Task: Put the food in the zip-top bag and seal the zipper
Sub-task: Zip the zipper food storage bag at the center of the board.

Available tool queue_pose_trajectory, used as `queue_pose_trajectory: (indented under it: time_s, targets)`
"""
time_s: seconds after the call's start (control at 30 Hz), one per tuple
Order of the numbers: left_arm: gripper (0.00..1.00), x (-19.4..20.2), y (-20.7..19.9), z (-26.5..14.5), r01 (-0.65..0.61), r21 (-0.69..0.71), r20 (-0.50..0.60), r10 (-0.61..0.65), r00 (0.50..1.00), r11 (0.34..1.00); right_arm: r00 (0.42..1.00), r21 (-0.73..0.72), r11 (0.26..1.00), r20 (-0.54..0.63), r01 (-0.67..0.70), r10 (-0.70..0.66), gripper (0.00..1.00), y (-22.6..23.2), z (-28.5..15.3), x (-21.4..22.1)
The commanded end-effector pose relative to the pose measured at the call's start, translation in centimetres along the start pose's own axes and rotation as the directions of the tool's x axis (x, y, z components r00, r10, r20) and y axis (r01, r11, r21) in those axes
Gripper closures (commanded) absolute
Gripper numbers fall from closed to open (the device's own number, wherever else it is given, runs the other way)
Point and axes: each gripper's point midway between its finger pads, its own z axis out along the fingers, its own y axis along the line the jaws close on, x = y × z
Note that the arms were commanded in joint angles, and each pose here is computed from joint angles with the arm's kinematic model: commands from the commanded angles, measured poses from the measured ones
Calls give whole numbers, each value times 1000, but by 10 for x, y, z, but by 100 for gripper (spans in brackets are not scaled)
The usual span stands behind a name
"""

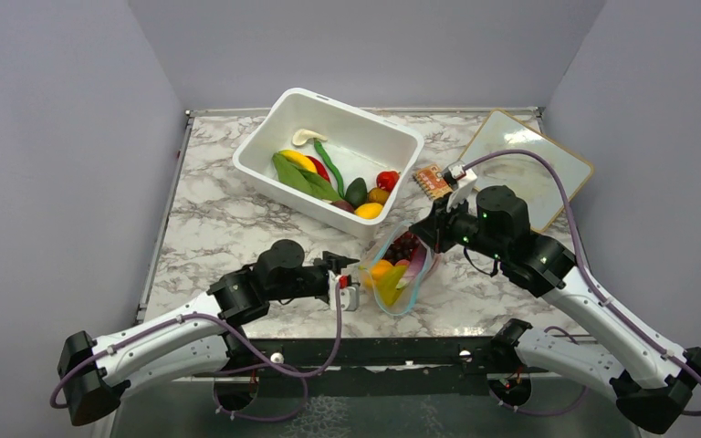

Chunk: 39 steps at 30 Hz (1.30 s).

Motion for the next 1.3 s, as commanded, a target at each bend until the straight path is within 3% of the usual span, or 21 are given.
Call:
queue_pose_trajectory:
  time_s: [0.0,0.3,0.53,0.67,0.73,0.83,0.93,1.13,1.27]
  targets:
    - [50,2,-1,5,-52,40,-21,53,998,998,998,-57,998,64,15,-12,99,12,-5,-16]
    - [65,1,0,14,-79,63,-10,80,997,995,997,-85,996,72,1,5,99,17,-7,-14]
    - [100,-6,-1,7,-87,77,-2,87,996,993,997,-77,997,81,-5,12,99,15,-9,-13]
    - [100,-18,2,1,-76,71,29,74,997,995,995,-85,996,97,12,-4,95,16,-11,-16]
    - [100,-26,4,-1,-44,62,46,41,998,997,995,-98,994,95,45,-36,85,18,-11,-18]
    - [100,-39,10,-5,22,40,76,-25,997,999,988,-130,985,115,113,-99,61,26,-22,-28]
    - [100,-53,16,-8,81,26,111,-84,990,996,966,-233,949,196,212,-168,48,47,-38,-39]
    - [100,-61,21,-5,198,29,100,-200,975,980,925,-357,864,270,355,-268,46,74,-44,-49]
    - [100,-67,22,-2,260,44,105,-263,959,965,863,-443,748,353,495,-362,46,92,-43,-45]
